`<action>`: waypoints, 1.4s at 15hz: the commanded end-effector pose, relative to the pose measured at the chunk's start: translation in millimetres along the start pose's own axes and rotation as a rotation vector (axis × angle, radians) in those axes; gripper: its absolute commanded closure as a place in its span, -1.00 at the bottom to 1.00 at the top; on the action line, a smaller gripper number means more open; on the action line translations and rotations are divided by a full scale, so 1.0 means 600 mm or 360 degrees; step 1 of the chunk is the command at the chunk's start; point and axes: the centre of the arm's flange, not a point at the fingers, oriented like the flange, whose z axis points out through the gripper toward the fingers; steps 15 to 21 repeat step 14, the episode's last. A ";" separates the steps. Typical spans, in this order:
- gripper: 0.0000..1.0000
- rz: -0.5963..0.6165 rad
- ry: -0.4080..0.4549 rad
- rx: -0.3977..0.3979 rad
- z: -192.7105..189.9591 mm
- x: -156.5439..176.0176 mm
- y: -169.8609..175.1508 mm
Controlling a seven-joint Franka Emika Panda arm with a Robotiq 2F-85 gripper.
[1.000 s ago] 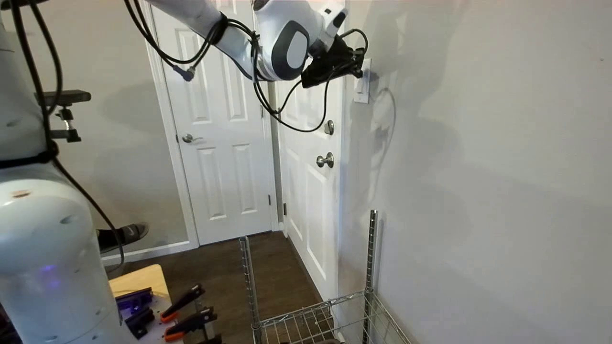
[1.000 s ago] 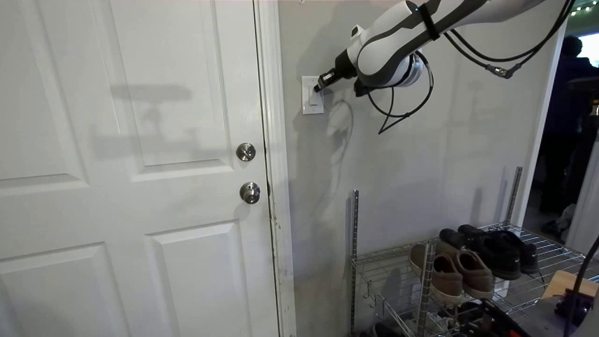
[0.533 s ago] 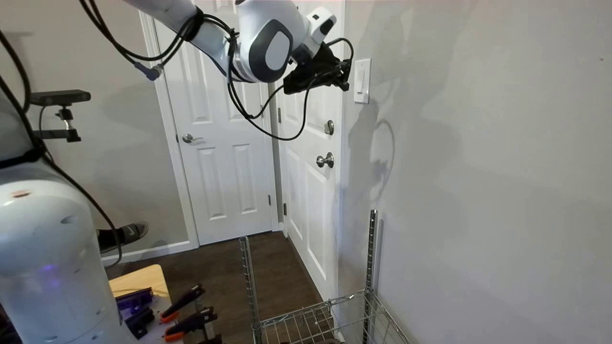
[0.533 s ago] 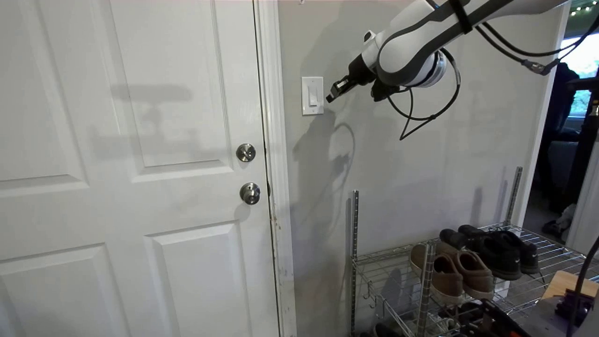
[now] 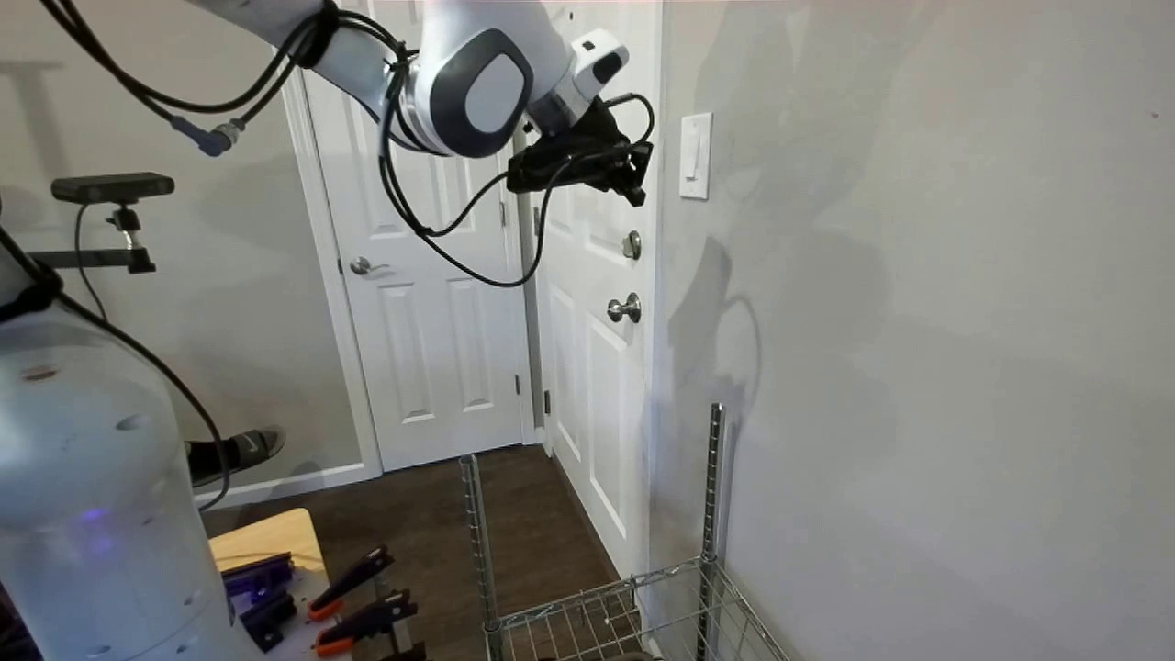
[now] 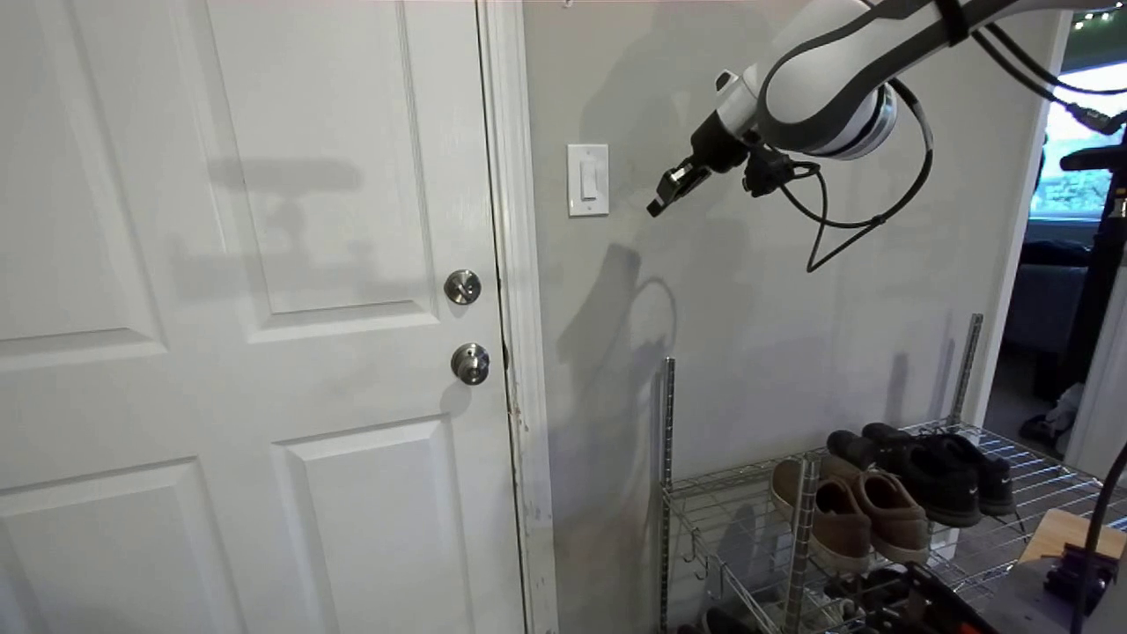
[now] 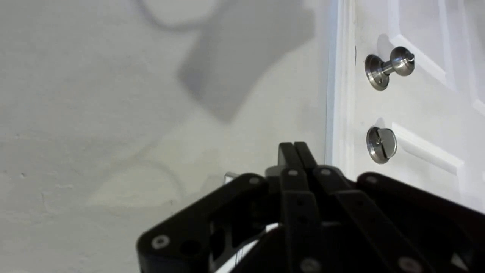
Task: Turn on the light
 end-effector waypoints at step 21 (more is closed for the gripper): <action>0.42 0.0036 -0.0060 0.0004 -0.010 -0.022 0.014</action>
